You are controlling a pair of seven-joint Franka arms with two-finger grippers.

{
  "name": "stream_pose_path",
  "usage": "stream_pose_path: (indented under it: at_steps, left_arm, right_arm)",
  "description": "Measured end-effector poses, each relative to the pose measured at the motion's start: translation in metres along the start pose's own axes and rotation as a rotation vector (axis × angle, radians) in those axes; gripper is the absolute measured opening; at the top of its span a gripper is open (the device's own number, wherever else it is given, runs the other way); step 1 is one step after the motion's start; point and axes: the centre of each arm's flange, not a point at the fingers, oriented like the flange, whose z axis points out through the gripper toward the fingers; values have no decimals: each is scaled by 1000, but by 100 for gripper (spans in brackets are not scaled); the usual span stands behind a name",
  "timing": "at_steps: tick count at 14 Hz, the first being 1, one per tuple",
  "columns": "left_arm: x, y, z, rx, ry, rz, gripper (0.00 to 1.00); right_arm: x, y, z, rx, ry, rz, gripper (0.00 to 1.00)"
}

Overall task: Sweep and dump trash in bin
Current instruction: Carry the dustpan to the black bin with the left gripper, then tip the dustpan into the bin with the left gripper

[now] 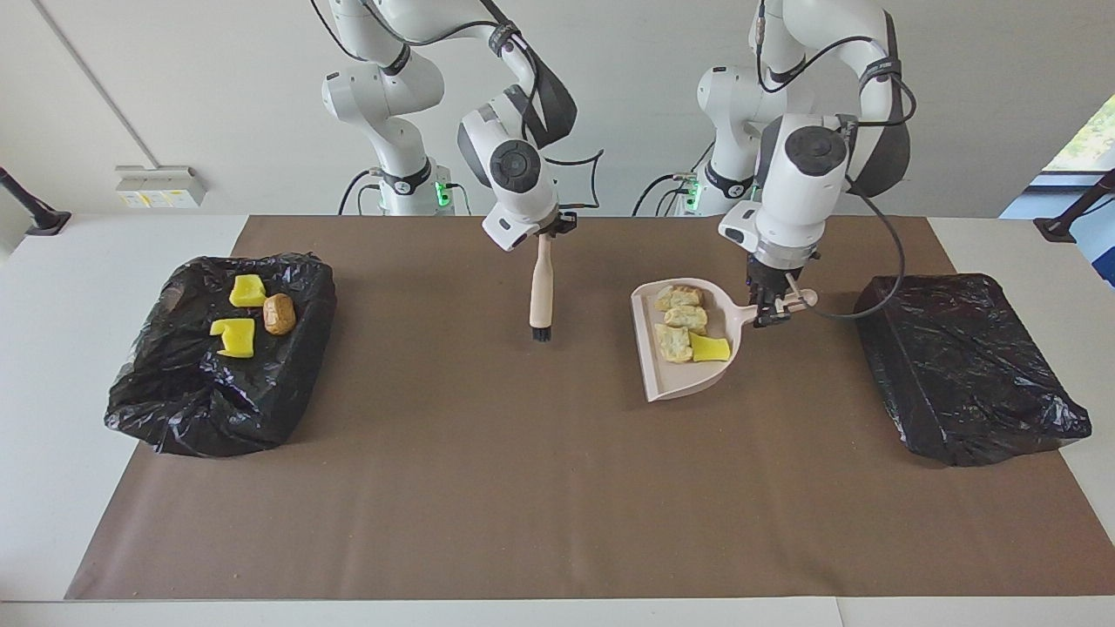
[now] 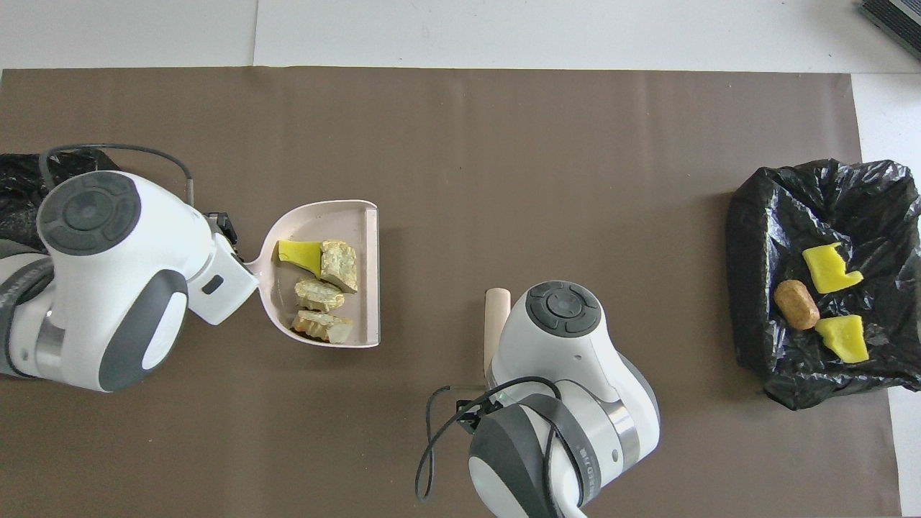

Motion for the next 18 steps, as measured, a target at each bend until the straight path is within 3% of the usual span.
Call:
stream_pose_path:
  at_steps: [4, 10, 14, 17, 18]
  left_arm:
    - [-140, 4, -19, -10, 83, -51, 31]
    - [-307, 28, -39, 78, 68, -327, 31]
    - [-385, 50, -43, 174, 10, -459, 31]
    - [-416, 58, -50, 184, -119, -448, 31]
    - [-423, 58, -53, 180, -171, -431, 31]
  right_arm:
    - [-24, -15, 56, -50, 16, -53, 26]
    - [-52, -2, 86, -83, 63, -79, 26]
    - [-52, 2, 85, -80, 68, -63, 26]
    - [-48, 5, 84, -75, 70, -52, 26]
    - [-46, 7, 81, -69, 73, -45, 32]
